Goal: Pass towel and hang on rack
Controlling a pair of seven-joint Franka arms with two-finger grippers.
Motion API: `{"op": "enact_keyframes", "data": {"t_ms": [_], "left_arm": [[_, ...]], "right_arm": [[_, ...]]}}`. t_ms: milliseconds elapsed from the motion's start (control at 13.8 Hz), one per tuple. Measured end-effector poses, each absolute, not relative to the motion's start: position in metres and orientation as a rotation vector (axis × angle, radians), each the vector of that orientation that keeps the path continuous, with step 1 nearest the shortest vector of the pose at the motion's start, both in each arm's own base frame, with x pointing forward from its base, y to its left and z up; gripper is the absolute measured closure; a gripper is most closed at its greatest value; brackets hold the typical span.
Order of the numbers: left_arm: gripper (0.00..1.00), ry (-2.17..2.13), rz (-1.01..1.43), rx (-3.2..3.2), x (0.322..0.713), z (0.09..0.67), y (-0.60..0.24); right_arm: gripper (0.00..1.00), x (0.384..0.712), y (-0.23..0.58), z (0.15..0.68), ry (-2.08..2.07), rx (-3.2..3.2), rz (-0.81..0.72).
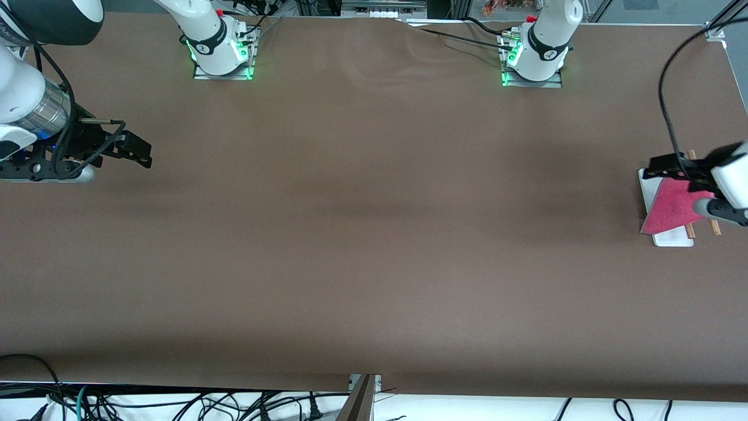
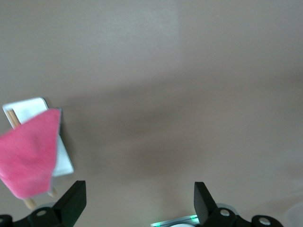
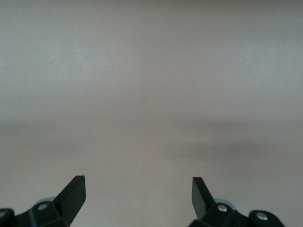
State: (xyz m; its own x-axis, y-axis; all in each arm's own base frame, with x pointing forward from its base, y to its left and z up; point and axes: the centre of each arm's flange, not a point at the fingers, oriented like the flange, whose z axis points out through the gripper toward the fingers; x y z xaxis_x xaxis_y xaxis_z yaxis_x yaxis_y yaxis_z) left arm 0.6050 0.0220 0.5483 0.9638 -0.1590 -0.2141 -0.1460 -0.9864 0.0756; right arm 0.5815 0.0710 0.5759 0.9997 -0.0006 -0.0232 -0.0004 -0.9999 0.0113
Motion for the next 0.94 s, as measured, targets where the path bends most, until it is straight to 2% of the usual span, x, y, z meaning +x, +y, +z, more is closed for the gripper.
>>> {"op": "enact_keyframes", "data": {"t_ms": [217,434,940], "left_arm": [[0.0,-0.159,-0.207,3.104,0.576,0.56,-0.031],[0.0,-0.135,-0.067,3.117,0.565,0.569,-0.038],[0.0,-0.087,-0.06,3.119,0.561,0.566,-0.02]], "right_arm": [[0.0,0.582,0.071,0.576,0.0,3.13,-0.037],[0.0,0.582,0.071,0.576,0.0,3.13,-0.037],[0.0,0.582,0.071,0.575,0.0,3.13,-0.037]]}}
